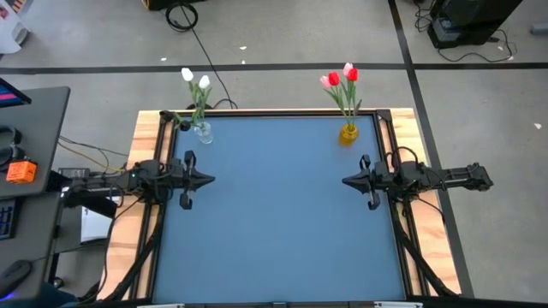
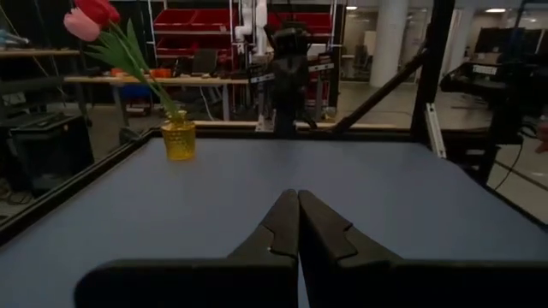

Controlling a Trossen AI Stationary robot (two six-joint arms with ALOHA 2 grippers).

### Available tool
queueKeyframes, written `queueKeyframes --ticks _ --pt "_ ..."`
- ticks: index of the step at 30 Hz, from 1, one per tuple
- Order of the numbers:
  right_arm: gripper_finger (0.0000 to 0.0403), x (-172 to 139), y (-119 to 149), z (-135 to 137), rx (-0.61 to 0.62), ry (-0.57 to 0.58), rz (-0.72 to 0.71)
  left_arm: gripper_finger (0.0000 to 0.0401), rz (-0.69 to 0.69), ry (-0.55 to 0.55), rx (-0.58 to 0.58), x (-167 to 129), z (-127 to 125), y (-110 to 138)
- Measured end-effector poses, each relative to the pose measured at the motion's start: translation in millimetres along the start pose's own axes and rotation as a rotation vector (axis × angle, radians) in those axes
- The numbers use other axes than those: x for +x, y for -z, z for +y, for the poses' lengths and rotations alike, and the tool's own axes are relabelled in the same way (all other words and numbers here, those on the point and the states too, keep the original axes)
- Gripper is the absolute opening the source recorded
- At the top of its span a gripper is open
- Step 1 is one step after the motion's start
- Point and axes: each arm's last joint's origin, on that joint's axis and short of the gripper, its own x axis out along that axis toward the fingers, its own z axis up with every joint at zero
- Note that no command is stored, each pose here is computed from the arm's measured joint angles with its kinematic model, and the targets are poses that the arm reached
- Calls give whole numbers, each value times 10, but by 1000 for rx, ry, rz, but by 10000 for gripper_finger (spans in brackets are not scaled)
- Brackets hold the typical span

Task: Sort flowers into vase by color
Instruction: Return to Home Position

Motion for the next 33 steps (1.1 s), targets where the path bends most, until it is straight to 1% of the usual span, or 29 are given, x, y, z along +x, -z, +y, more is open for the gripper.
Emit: queueKeyframes --ticks 4,7,10,18,21,33 --pt "11 0 -3 -2 -8 7 -4 4 4 0 23 2 -4 4" --pt "28 0 -2 -2 -8 8 -4 4 5 0 22 2 -4 4" --pt "36 0 -2 -1 -4 6 -3 4 10 -1 2 5 -4 9" --pt "37 7 17 8 -5 -34 25 4 58 1 -19 34 -3 47" --pt "39 7 15 9 -5 -34 23 4 71 0 -43 41 -2 58" --pt "39 7 12 9 -4 -35 20 4 69 1 -46 41 -2 59"
